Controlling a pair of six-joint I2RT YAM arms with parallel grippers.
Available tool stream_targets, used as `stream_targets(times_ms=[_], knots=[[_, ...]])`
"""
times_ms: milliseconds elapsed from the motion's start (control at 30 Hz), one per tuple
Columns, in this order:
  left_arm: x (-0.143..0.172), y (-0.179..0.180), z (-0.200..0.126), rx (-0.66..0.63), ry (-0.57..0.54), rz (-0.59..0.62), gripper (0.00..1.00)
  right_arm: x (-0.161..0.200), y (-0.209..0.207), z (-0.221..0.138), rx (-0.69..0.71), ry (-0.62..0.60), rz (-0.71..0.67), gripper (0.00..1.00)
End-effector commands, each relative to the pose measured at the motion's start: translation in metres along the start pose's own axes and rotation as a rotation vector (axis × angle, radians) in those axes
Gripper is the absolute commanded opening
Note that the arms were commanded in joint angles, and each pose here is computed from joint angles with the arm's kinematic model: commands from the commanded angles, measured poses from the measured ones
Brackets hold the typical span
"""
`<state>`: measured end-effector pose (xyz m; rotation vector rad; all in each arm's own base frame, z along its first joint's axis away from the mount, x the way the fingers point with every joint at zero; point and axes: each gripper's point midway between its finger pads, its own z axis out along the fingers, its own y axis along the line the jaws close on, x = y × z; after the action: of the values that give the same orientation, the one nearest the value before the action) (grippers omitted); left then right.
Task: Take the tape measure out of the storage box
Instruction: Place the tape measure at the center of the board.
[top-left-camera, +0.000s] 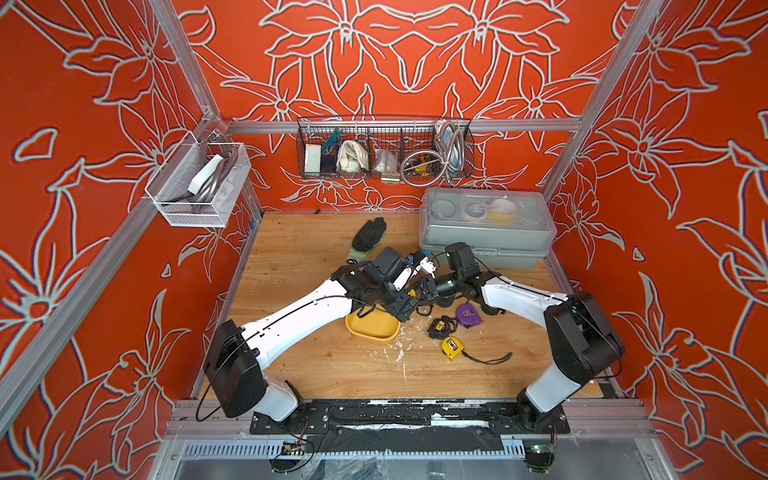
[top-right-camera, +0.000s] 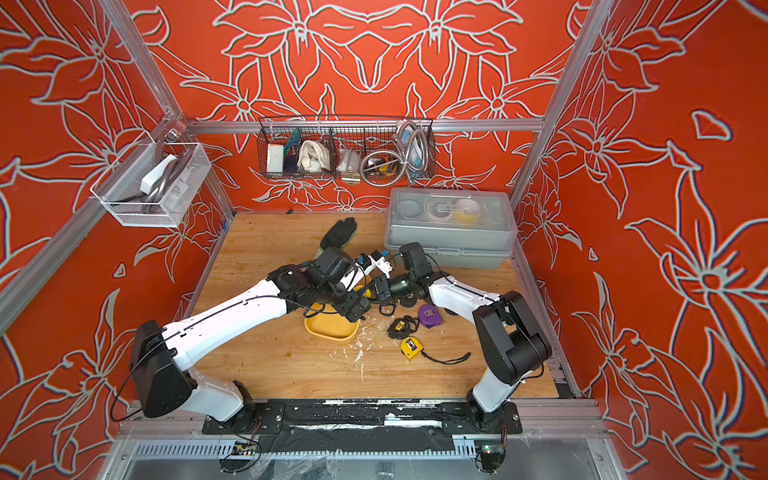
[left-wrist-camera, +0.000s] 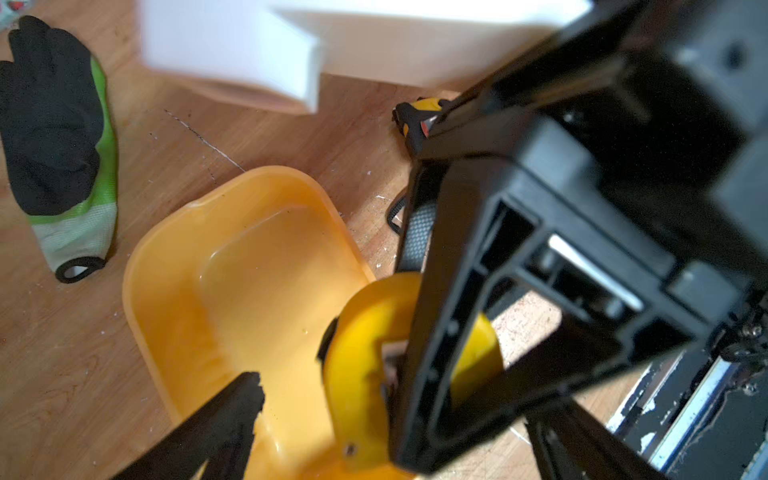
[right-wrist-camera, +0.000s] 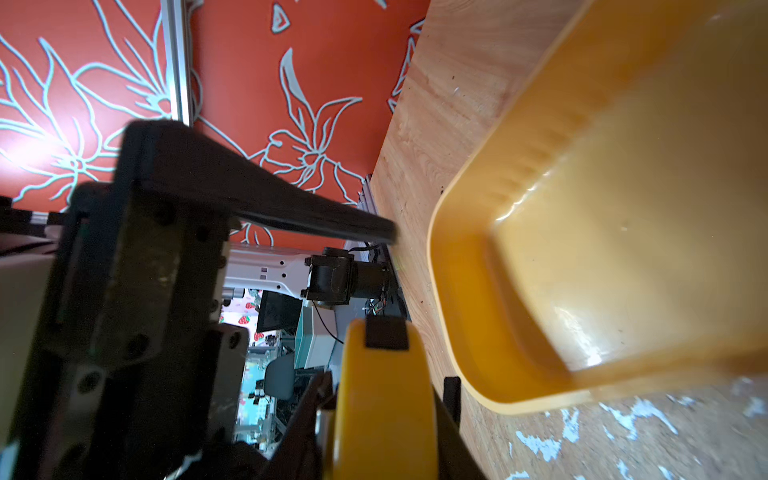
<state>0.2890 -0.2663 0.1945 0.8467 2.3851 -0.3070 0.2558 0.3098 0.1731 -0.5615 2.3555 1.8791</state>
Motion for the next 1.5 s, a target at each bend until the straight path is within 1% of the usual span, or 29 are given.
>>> stream_targets(times_ms=[0,67,100,233,333,433,467,533,600,800,867,967,1033,1100,1133,1167,1200,1267,1300,1333,1367,1467], knots=[[-0.026,0.038,-0.028,-0.156,-0.115,-0.112,0.99,-0.012,-0.016,-0.038,0.063,-0.123,0.058,0.20],[-0.021,0.063,-0.030,-0.229,-0.098,-0.178,0.99,-0.011,-0.031,-0.067,0.115,-0.200,0.124,0.19],[-0.014,0.073,-0.026,-0.243,-0.073,-0.208,0.99,-0.009,-0.036,-0.078,0.134,-0.230,0.146,0.20],[0.025,0.111,-0.007,-0.306,0.088,-0.335,0.99,0.016,-0.058,-0.126,0.265,-0.357,0.258,0.20],[0.050,0.123,0.006,-0.325,0.186,-0.368,0.99,0.043,-0.075,-0.154,0.343,-0.438,0.363,0.20],[0.064,0.128,0.015,-0.333,0.235,-0.370,0.99,0.075,-0.095,-0.173,0.456,-0.493,0.467,0.21],[0.068,0.131,0.018,-0.338,0.249,-0.376,0.99,0.085,-0.101,-0.178,0.476,-0.504,0.507,0.21],[0.078,0.136,0.023,-0.333,0.283,-0.413,0.99,0.099,-0.111,-0.182,0.469,-0.528,0.580,0.22],[0.087,0.139,0.027,-0.313,0.318,-0.451,0.99,0.110,-0.119,-0.184,0.474,-0.542,0.619,0.22],[0.107,0.139,0.043,-0.296,0.396,-0.460,0.99,0.132,-0.133,-0.190,0.561,-0.524,0.657,0.23],[0.112,0.139,0.047,-0.286,0.412,-0.479,0.99,0.133,-0.137,-0.192,0.580,-0.536,0.665,0.25],[0.117,0.138,0.053,-0.267,0.422,-0.508,0.99,0.136,-0.147,-0.198,0.634,-0.542,0.684,0.26],[0.120,0.137,0.055,-0.260,0.430,-0.518,0.99,0.135,-0.152,-0.201,0.657,-0.546,0.689,0.28],[0.121,0.137,0.057,-0.257,0.436,-0.524,0.99,0.136,-0.156,-0.204,0.678,-0.548,0.697,0.38],[0.121,0.137,0.058,-0.252,0.439,-0.526,0.99,0.136,-0.158,-0.206,0.697,-0.548,0.700,0.41],[0.121,0.137,0.058,-0.248,0.439,-0.531,0.99,0.137,-0.158,-0.209,0.722,-0.559,0.698,0.50],[0.121,0.137,0.058,-0.244,0.441,-0.538,0.99,0.138,-0.159,-0.214,0.754,-0.583,0.691,0.62],[0.122,0.136,0.058,-0.234,0.444,-0.556,0.99,0.137,-0.156,-0.224,0.812,-0.628,0.661,0.76],[0.124,0.135,0.058,-0.230,0.450,-0.569,0.99,0.136,-0.153,-0.229,0.839,-0.650,0.640,0.87],[0.126,0.134,0.059,-0.225,0.458,-0.581,0.99,0.136,-0.150,-0.235,0.872,-0.663,0.623,0.95],[0.128,0.135,0.060,-0.222,0.463,-0.592,0.99,0.134,-0.146,-0.240,0.892,-0.676,0.607,0.99],[0.131,0.133,0.060,-0.211,0.469,-0.641,0.99,0.113,-0.123,-0.251,0.893,-0.736,0.505,1.00]])
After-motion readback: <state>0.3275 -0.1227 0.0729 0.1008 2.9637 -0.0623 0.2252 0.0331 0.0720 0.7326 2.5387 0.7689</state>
